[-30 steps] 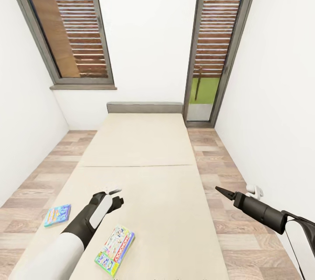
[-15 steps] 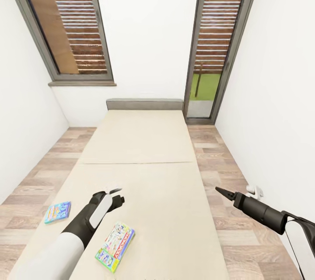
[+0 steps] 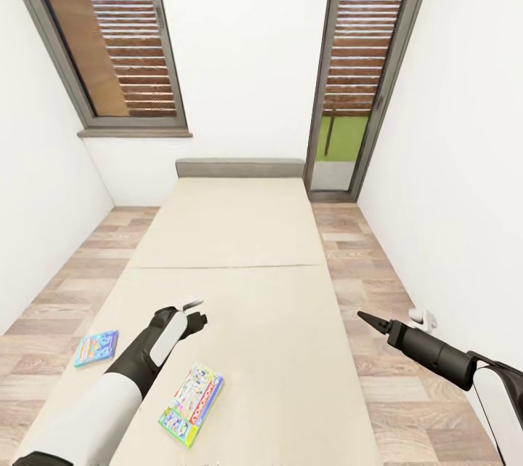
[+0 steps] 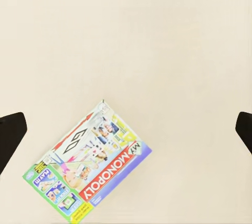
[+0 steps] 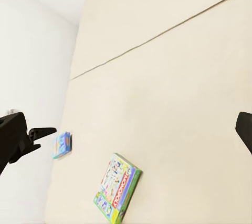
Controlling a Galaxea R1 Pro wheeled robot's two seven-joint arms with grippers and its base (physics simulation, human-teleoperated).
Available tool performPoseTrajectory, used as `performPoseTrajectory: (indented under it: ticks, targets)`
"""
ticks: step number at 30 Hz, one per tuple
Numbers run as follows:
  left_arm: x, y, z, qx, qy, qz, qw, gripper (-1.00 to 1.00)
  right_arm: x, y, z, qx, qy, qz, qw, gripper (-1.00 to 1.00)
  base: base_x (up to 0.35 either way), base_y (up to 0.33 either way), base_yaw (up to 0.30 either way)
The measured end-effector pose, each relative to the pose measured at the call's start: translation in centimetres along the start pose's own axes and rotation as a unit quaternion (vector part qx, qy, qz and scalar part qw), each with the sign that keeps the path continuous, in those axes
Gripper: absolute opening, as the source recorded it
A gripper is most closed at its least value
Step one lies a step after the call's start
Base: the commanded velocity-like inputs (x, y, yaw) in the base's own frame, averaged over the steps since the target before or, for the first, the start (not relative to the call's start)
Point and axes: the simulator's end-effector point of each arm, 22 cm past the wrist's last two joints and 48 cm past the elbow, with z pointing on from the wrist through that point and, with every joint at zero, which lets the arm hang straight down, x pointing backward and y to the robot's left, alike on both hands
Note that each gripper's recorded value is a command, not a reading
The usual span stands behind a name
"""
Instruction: Put all the toys in the child's room - the three board games (two on the bed and one on the table), the two jigsaw puzzles on the table, and the tennis ball on the table - inside the toy box on the table in the child's room.
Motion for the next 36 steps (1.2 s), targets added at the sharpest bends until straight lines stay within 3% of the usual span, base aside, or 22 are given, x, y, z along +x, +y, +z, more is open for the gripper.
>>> performPoseTrajectory:
  ticks: [3, 7, 14, 36]
  targets:
    - [0.0, -0.5, 0.1, 0.001, -0.005, 0.002, 1.0, 1.0, 0.2, -0.2, 0.1, 0.001, 0.002, 0.001, 1.0, 1.0, 0.0, 0.0, 0.0]
    - [0.1, -1.7, 0.3, 0.008, -0.018, 0.02, 0.9996, 1.0, 0.4, -0.4, 0.3, 0.003, 0.005, 0.003, 1.0, 1.0, 0.0, 0.0, 0.0]
    - [0.8, -2.9, 0.7, 0.02, -0.019, 0.041, 0.9988, 1.0, 0.7, -0.8, 0.5, 0.006, 0.009, 0.006, 0.9999, 1.0, 0.0, 0.0, 0.0]
    - [1.5, -2.1, 2.3, 0.013, -0.016, 0.04, 0.999, 1.0, 1.8, -2.0, 1.2, 0.014, 0.022, 0.015, 0.9995, 1.0, 0.0, 0.0, 0.0]
